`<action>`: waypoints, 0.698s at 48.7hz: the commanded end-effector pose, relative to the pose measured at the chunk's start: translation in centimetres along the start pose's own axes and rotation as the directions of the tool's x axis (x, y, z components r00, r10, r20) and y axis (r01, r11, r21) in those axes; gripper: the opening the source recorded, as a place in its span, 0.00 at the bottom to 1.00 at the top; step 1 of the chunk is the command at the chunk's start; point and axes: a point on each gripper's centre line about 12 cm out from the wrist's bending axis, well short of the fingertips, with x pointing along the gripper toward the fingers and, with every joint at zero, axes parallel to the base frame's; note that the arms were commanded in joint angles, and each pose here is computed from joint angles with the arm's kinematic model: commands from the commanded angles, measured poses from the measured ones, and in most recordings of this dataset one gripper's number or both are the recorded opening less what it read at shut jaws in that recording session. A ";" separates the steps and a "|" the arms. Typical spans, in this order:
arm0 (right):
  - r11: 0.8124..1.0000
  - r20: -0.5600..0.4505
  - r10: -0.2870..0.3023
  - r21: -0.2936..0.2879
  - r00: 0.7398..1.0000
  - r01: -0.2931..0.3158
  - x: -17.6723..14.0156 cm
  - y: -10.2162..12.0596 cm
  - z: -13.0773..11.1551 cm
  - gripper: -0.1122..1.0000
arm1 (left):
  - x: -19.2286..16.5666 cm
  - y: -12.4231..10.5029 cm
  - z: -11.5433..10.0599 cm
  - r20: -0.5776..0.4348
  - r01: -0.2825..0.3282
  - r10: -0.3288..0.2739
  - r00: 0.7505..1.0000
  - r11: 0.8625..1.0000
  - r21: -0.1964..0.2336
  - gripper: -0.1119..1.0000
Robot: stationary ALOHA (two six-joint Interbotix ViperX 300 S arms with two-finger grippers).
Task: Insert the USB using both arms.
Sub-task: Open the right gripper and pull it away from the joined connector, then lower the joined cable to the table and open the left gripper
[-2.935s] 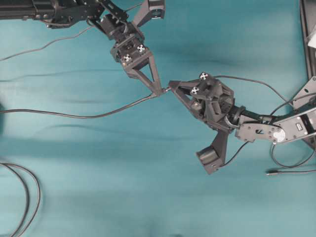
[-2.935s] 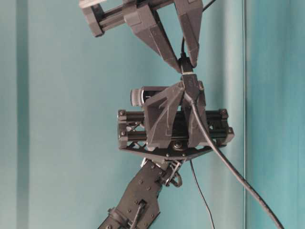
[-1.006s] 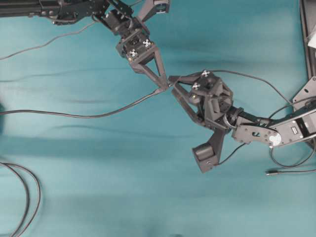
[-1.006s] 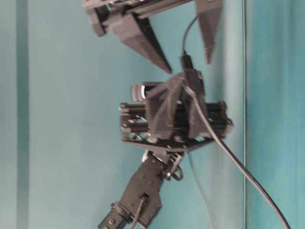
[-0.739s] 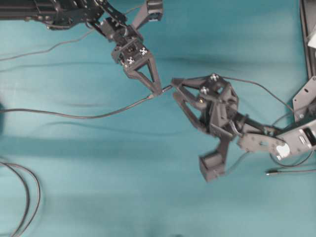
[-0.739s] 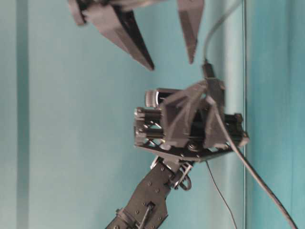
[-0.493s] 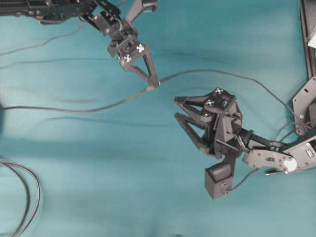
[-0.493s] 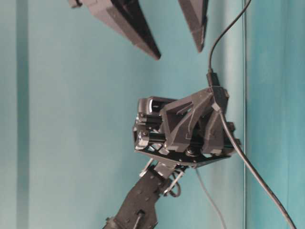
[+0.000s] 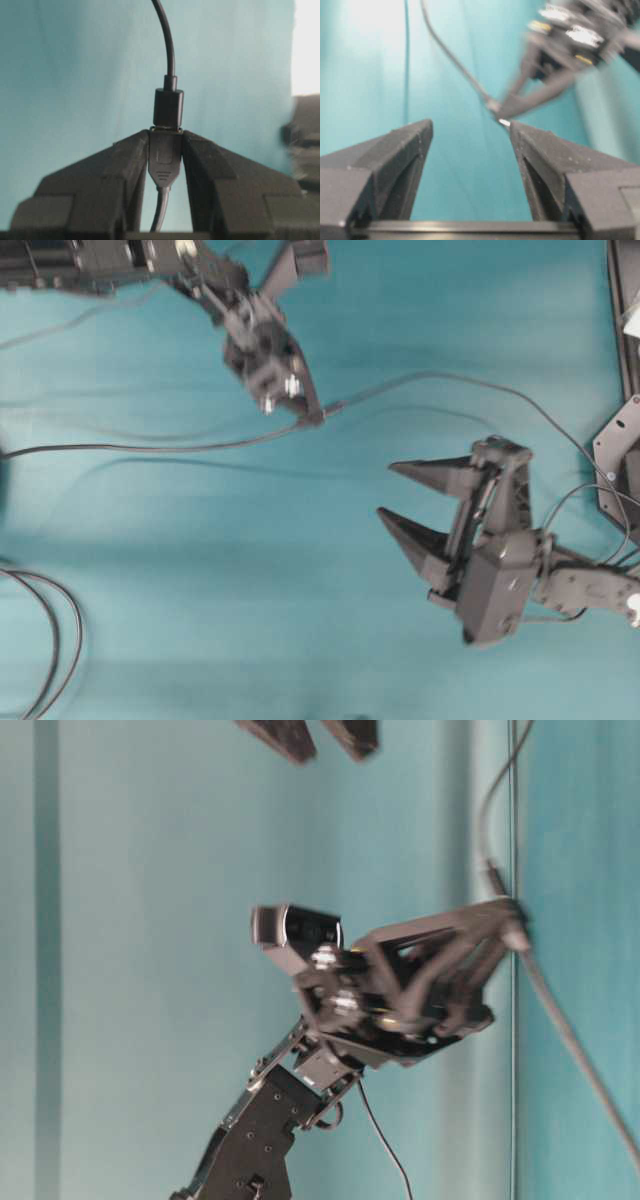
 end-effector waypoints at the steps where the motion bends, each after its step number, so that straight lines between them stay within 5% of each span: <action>1: 0.996 0.021 0.001 0.086 1.000 -0.003 -1.1 -1.3 1.3 0.73 | 0.0 -2.2 0.1 0.001 -0.031 0.031 1.000 0.995 0.090 0.35; 11: 0.987 -0.008 -0.029 0.155 1.000 0.030 -2.0 -3.0 1.2 0.73 | 2.3 -3.1 -1.4 -0.015 -0.128 0.134 0.991 0.970 0.207 0.35; 21: 0.977 -0.034 -0.067 0.200 0.997 0.072 -2.6 -4.3 1.2 0.73 | 3.9 -3.1 -2.5 0.041 -0.249 0.250 0.968 0.916 0.314 0.35; 34: 0.971 -0.052 -0.091 0.219 0.995 0.100 -2.9 -5.0 1.2 0.73 | 4.4 -2.6 -2.7 0.104 -0.321 0.304 0.947 0.885 0.338 0.35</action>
